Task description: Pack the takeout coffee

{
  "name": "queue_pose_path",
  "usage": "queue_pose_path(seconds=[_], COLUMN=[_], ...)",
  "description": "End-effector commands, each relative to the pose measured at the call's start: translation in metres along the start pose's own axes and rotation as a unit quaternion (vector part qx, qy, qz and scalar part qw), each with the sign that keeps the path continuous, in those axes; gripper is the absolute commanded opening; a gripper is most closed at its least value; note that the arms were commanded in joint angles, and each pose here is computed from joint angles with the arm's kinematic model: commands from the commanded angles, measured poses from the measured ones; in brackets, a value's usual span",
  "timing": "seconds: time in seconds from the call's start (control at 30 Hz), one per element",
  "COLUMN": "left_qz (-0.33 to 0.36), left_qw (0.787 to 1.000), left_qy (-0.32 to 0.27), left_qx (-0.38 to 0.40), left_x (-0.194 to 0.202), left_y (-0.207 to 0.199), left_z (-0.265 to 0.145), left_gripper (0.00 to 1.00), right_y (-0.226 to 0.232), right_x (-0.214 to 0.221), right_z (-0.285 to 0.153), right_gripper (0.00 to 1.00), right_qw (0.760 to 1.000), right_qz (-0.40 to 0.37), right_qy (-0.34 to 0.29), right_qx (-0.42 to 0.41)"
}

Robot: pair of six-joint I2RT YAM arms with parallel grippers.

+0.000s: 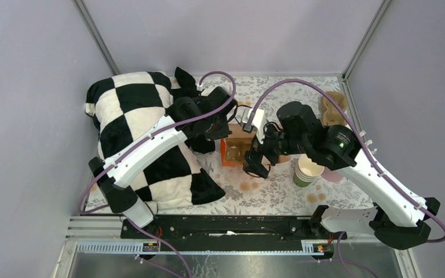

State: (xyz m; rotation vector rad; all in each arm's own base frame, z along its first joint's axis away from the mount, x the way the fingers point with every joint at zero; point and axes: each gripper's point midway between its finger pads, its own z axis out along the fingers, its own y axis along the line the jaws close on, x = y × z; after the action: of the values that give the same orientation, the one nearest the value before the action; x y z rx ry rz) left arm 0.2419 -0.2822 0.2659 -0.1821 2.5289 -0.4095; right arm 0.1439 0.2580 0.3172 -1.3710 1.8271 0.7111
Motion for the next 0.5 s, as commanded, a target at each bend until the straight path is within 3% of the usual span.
queue_pose_path(seconds=[0.0, 0.13, 0.3, 0.37, 0.47], left_qz=[-0.009, -0.021, -0.048, -0.049, -0.041], left_qw=[1.0, 0.999, 0.998, 0.999, 0.999], left_qy=[0.016, 0.022, 0.032, 0.02, -0.008], left_qx=[-0.012, -0.018, -0.022, -0.011, 0.019], left_x=[-0.005, -0.015, -0.031, -0.044, -0.065], left_y=[-0.001, 0.004, 0.012, 0.009, -0.001], left_z=[-0.013, -0.012, -0.001, -0.003, -0.014], left_gripper=[0.0, 0.05, 0.1, 0.22, 0.49], right_y=[-0.014, -0.073, -0.093, -0.092, -0.088], right_x=[-0.023, -0.04, -0.046, -0.042, -0.037], right_z=[-0.014, -0.063, -0.11, -0.113, -0.109], right_gripper=[1.0, 1.0, 1.0, 1.0, 1.0], right_qw=[0.995, 0.957, 0.923, 0.921, 0.922], right_qz=[0.071, 0.114, 0.124, 0.129, 0.148], right_qy=[-0.029, -0.059, -0.093, -0.096, -0.093], right_qx=[0.063, 0.261, 0.353, 0.356, 0.347])
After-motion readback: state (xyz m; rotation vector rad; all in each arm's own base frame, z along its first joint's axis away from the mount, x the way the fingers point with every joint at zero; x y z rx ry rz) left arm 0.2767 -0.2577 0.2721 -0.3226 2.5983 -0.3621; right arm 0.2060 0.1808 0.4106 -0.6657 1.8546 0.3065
